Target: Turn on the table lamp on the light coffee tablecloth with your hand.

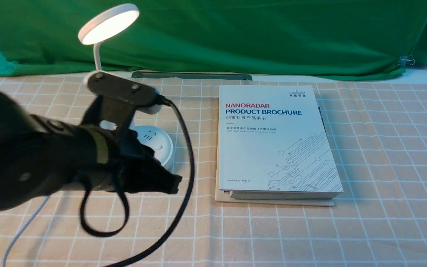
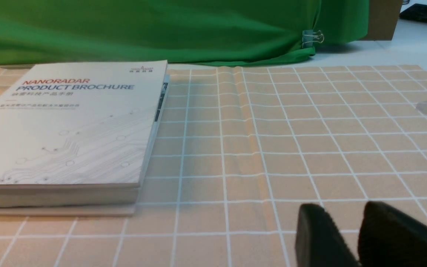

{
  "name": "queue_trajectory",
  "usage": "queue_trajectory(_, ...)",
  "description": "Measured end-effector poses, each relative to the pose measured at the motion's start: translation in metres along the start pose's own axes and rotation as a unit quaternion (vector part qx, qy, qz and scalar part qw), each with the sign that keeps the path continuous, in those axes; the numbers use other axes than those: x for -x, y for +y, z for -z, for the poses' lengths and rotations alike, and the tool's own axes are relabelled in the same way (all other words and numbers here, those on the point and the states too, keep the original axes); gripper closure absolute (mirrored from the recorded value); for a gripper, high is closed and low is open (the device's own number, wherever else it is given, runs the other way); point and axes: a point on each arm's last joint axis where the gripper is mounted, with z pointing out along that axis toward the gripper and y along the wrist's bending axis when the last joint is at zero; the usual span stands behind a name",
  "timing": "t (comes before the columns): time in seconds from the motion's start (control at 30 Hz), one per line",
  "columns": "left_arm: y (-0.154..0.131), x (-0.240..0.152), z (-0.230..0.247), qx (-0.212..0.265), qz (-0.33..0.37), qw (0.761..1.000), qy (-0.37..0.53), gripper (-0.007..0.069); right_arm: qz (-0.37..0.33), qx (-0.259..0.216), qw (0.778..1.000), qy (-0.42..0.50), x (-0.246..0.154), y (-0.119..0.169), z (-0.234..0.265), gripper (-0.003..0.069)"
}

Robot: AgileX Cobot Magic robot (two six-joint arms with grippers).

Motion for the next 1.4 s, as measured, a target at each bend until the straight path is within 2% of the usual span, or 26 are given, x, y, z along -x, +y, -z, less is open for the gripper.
queue_trajectory(0.07, 0.002, -0.010, 0.034, -0.015, 0.026, 0.999, -0.042, 0.0604, 0.000, 0.000, 1.000, 0.000, 0.000, 0.000, 0.000, 0.0421)
queue_trajectory(0.17, 0.006, -0.022, 0.058, -0.024, 0.045, 0.996, -0.076, 0.0604, 0.000, 0.000, 1.000, 0.000, 0.000, 0.000, 0.000, 0.0421)
queue_trajectory(0.5, 0.009, -0.047, 0.088, -0.045, 0.072, 0.992, -0.096, 0.0604, 0.000, 0.000, 1.000, 0.000, 0.000, 0.000, 0.000, 0.0421)
queue_trajectory(0.77, 0.015, -0.050, 0.105, -0.024, 0.025, 0.989, -0.145, 0.0608, 0.000, 0.000, 1.000, 0.000, 0.000, 0.000, 0.000, 0.0421)
queue_trajectory(0.87, 0.020, -0.057, 0.109, -0.011, 0.014, 0.981, -0.195, 0.0608, 0.000, 0.000, 1.000, 0.000, 0.000, 0.000, 0.000, 0.0421)
queue_trajectory(1.03, 0.043, -0.095, 0.105, 0.026, 0.084, 0.949, -0.304, 0.0608, 0.000, 0.000, 1.000, 0.000, 0.000, 0.000, 0.000, 0.0421)
queue_trajectory(1.1, 0.055, -0.119, 0.103, 0.082, 0.085, 0.917, -0.380, 0.0608, 0.000, 0.000, 1.000, 0.000, 0.000, 0.000, 0.000, 0.0421)
queue_trajectory(1.13, 0.056, -0.121, 0.103, 0.088, 0.083, 0.915, -0.385, 0.0608, 0.000, 0.000, 1.000, 0.000, 0.000, 0.000, 0.000, 0.0421)
queue_trajectory(1.17, 0.060, -0.134, 0.105, 0.123, 0.074, 0.895, -0.423, 0.0608, 0.000, 0.000, 1.000, 0.000, 0.000, 0.000, 0.000, 0.0421)
queue_trajectory(1.2, 0.062, -0.143, 0.103, 0.145, 0.064, 0.884, -0.439, 0.0608, 0.000, 0.000, 1.000, 0.000, 0.000, 0.000, 0.000, 0.0421)
queue_trajectory(1.3, 0.067, -0.170, 0.102, 0.210, 0.086, 0.853, -0.469, 0.0608, 0.000, 0.000, 1.000, 0.000, 0.000, 0.000, 0.000, 0.0421)
queue_trajectory(1.4, 0.072, -0.189, 0.094, 0.253, 0.127, 0.850, -0.445, 0.0608, 0.000, 0.000, 1.000, 0.000, 0.000, 0.000, 0.000, 0.0421)
